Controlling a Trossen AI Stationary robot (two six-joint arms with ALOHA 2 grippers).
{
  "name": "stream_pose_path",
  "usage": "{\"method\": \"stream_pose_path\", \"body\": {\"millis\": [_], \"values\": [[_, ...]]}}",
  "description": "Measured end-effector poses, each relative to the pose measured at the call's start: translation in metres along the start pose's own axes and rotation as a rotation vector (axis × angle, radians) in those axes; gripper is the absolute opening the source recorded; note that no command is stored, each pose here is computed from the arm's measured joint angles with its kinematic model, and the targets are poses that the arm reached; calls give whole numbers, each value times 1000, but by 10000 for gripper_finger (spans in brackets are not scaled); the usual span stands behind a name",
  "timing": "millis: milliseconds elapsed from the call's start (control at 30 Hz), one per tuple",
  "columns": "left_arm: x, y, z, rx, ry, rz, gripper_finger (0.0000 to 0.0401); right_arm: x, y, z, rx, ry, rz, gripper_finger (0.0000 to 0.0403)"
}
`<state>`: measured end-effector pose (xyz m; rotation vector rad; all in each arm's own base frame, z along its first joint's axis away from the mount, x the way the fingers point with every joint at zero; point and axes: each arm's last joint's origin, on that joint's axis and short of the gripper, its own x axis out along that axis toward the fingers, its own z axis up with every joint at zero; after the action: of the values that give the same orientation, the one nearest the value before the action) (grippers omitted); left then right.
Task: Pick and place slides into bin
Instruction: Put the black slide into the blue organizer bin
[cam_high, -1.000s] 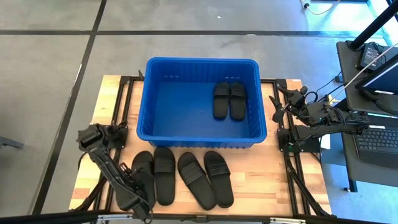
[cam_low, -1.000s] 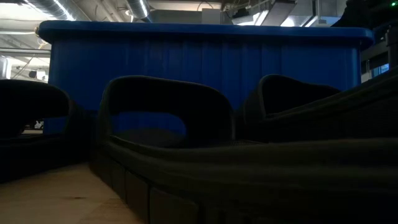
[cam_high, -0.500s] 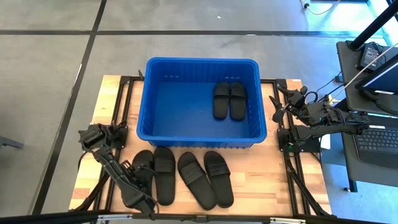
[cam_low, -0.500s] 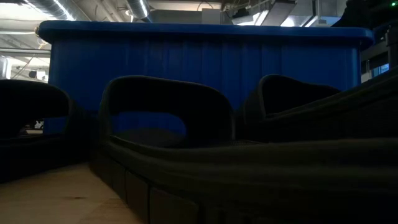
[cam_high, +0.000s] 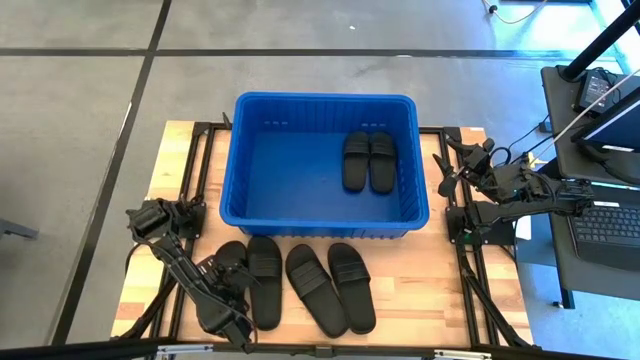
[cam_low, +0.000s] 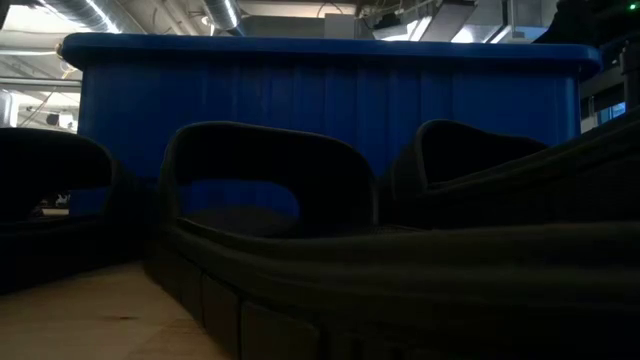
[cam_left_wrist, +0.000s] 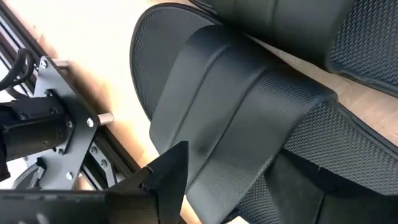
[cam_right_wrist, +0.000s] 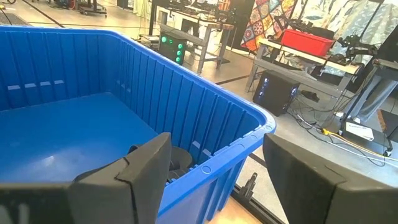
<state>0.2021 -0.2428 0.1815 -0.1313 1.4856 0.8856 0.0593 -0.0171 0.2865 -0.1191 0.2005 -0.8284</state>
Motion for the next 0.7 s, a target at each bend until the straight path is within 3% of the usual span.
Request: {"method": "stream_pose_path", "body": {"millis": [400, 533, 700], "values": [[10, -1, -2, 26, 1, 3, 189, 0, 0, 0, 0, 0, 0, 255], [10, -1, -2, 27, 2, 3, 152, 0, 0, 0, 0, 0, 0, 255], [10, 0, -2, 27, 24, 3, 72, 0, 0, 0, 0, 0, 0, 255]]}}
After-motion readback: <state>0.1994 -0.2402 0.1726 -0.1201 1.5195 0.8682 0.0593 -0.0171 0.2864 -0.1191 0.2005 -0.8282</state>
